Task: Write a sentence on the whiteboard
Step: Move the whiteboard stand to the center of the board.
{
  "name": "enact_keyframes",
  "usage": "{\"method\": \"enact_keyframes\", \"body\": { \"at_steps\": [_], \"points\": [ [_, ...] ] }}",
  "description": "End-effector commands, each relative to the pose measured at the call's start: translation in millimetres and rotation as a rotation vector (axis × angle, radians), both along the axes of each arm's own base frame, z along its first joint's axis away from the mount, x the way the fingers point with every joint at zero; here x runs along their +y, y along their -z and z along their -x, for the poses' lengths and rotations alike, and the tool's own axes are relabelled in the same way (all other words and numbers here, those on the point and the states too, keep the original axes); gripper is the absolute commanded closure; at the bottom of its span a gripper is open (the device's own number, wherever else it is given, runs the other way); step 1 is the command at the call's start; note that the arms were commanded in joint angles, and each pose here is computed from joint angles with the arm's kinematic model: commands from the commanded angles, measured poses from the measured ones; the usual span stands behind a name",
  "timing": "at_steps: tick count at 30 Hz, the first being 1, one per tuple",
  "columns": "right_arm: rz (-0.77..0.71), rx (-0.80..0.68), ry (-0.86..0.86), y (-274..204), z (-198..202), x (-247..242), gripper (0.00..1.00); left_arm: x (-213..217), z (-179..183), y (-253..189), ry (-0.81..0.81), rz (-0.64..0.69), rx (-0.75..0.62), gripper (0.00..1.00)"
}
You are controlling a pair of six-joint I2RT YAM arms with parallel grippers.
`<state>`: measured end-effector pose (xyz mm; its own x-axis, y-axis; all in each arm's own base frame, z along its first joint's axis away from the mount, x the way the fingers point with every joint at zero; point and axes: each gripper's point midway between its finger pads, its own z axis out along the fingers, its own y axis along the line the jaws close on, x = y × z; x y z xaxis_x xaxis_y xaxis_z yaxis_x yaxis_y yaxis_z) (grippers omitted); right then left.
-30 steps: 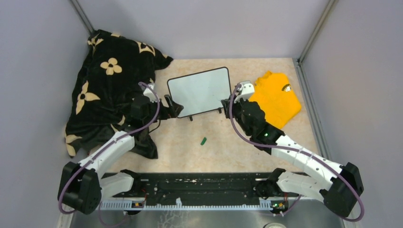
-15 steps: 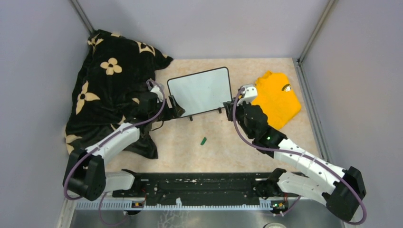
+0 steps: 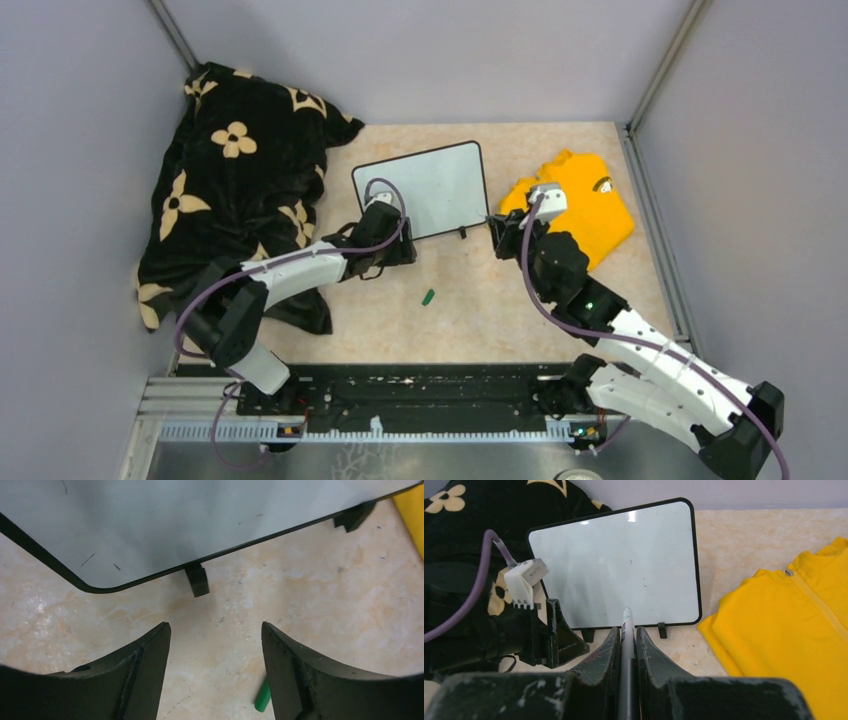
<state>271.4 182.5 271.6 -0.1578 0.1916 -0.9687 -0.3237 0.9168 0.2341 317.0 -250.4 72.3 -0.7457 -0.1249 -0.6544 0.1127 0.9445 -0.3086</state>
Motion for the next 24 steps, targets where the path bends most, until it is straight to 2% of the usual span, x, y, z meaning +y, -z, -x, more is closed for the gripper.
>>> {"method": "enact_keyframes", "body": {
  "at_steps": [1, 8, 20, 24],
  "points": [
    [-0.043, -0.035, 0.038, -19, 5, -14, 1.00, 12, -4, 23, -0.108, -0.046, 0.043, 0.28],
    [-0.049, -0.045, 0.052, -23, 7, -19, 1.00, 8, -16, 40, -0.138, -0.090, 0.055, 0.34],
    [-0.030, -0.047, 0.065, -20, 6, -22, 1.00, 5, -37, 43, -0.172, -0.134, 0.018, 0.48],
    [-0.028, -0.046, 0.065, -20, 6, -22, 1.00, 2, -39, 43, -0.163, -0.142, 0.011, 0.56]
  ]
}}
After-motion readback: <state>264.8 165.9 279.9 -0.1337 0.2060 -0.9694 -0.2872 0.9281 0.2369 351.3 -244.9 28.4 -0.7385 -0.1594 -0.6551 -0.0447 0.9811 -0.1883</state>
